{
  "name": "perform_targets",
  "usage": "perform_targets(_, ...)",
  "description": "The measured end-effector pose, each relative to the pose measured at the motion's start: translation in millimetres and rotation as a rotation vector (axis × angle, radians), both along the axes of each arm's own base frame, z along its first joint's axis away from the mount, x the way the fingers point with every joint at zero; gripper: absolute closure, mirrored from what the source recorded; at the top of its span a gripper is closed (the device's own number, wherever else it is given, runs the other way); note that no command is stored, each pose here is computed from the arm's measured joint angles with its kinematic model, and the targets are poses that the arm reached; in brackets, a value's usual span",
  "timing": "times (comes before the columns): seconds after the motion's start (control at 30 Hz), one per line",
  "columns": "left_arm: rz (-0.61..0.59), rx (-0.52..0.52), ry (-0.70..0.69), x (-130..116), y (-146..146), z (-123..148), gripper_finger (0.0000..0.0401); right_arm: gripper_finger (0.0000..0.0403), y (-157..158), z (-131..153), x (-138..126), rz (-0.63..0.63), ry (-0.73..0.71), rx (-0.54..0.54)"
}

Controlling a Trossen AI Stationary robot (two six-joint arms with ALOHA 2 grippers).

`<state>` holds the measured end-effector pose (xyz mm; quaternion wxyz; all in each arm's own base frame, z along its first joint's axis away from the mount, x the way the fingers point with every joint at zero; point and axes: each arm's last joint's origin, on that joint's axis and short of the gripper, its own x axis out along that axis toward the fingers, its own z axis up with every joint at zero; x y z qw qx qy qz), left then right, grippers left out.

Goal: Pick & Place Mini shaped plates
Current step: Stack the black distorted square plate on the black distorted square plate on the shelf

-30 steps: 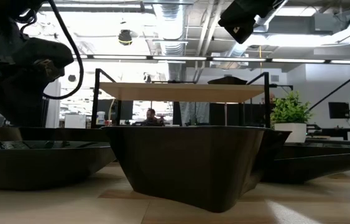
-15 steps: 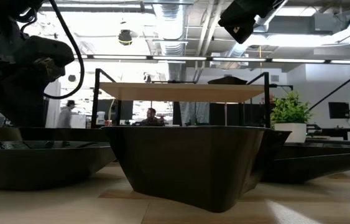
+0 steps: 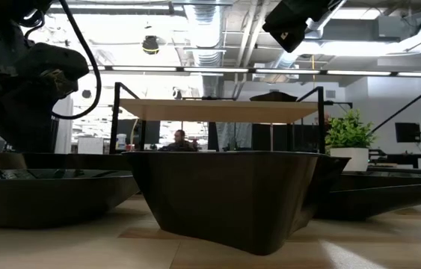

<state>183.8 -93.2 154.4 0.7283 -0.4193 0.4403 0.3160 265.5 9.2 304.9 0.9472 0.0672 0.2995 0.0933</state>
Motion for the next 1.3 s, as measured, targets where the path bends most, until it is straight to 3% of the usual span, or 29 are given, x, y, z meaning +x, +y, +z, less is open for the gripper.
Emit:
perform_targets(0.17,0.0,0.0,0.0,0.0,0.0,0.0,0.0317,0.0353,0.0,0.0,0.0,0.0,0.0,0.0)
perform_targets(0.67,0.0,-0.003,-0.004,0.4,-0.2,0.2,0.0391,0.0353,0.0,0.0,0.0,0.0,0.0,0.0)
perform_targets(1.3,-0.004,-0.028,-0.03,1.1,-1.0,3.6,0.039,0.0353,0.0,0.0,0.0,0.0,0.0,0.0)
